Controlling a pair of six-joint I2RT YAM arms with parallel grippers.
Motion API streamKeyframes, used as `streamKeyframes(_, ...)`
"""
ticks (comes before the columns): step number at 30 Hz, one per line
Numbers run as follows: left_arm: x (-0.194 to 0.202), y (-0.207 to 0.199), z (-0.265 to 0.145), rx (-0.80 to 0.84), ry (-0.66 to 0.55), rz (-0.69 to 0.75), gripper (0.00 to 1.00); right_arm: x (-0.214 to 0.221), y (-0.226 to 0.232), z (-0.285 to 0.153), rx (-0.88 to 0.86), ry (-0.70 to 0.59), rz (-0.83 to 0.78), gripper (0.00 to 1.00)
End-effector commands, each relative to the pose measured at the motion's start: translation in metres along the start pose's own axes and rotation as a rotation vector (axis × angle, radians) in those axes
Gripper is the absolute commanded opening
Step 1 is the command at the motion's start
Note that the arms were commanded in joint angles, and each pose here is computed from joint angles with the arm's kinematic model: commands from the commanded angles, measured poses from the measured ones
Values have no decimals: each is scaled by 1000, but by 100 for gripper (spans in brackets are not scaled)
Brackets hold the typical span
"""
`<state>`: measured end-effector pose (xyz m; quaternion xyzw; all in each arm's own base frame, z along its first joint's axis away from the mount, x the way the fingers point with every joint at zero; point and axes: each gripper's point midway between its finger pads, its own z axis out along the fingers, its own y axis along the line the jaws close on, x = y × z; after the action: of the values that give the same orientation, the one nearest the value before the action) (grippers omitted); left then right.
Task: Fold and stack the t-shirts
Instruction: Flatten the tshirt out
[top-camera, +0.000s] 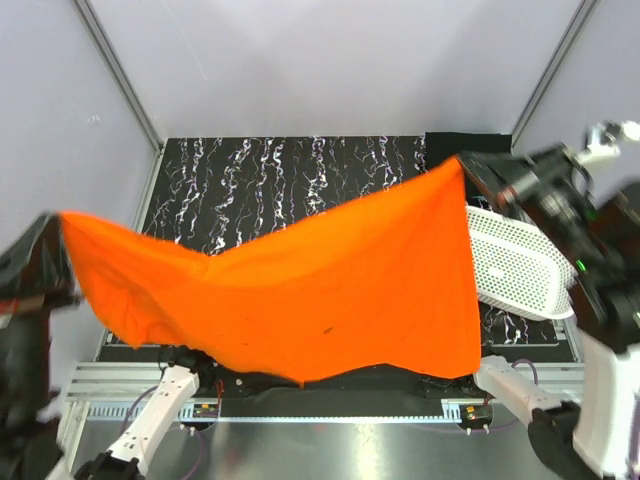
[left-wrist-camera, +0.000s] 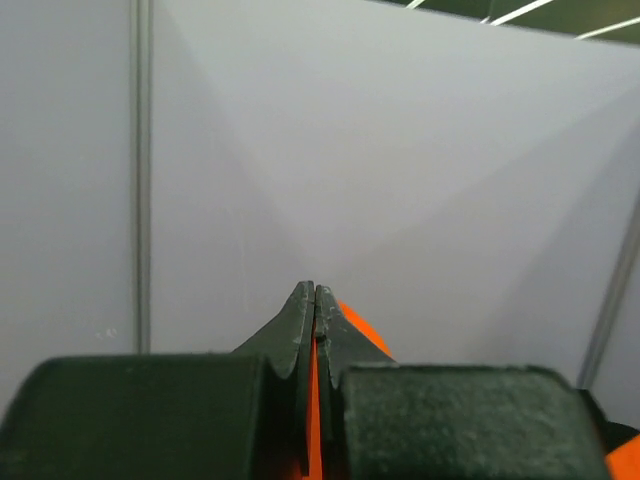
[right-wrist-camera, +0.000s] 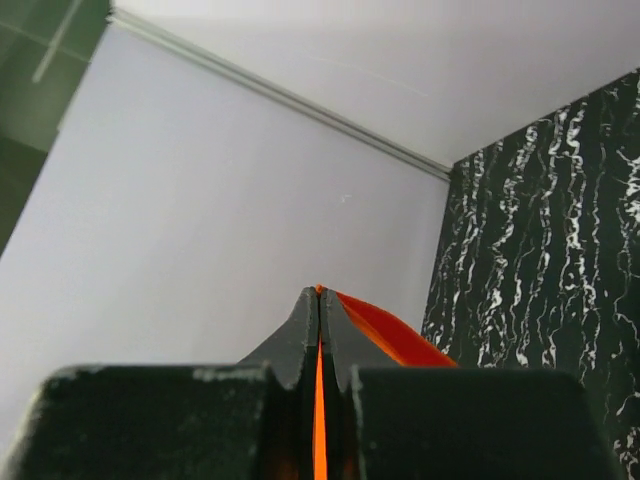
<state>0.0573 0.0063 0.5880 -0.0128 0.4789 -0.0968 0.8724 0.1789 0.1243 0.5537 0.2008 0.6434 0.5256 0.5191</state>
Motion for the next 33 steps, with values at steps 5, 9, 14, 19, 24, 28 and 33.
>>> streamKeyframes(5,113,15,159,-50,198,435,0,-17,-82,151,134,29,-26,0)
streamKeyframes(9,210,20,203,-16,376,512,0,2,-157,210,214,72,9,0)
streamKeyframes(14,310,58,221,11,520,412,0,15,-234,262,276,60,15,0)
streamKeyframes(19,414,87,228,19,682,398,0,39,-332,314,359,75,44,0)
streamKeyframes(24,451,101,245,26,646,402,0,47,-384,362,338,158,42,0)
streamKeyframes(28,442,115,254,-45,651,434,0,45,-386,373,357,229,2,0)
streamKeyframes(33,360,116,265,-146,488,465,0,21,-322,354,297,224,-96,0)
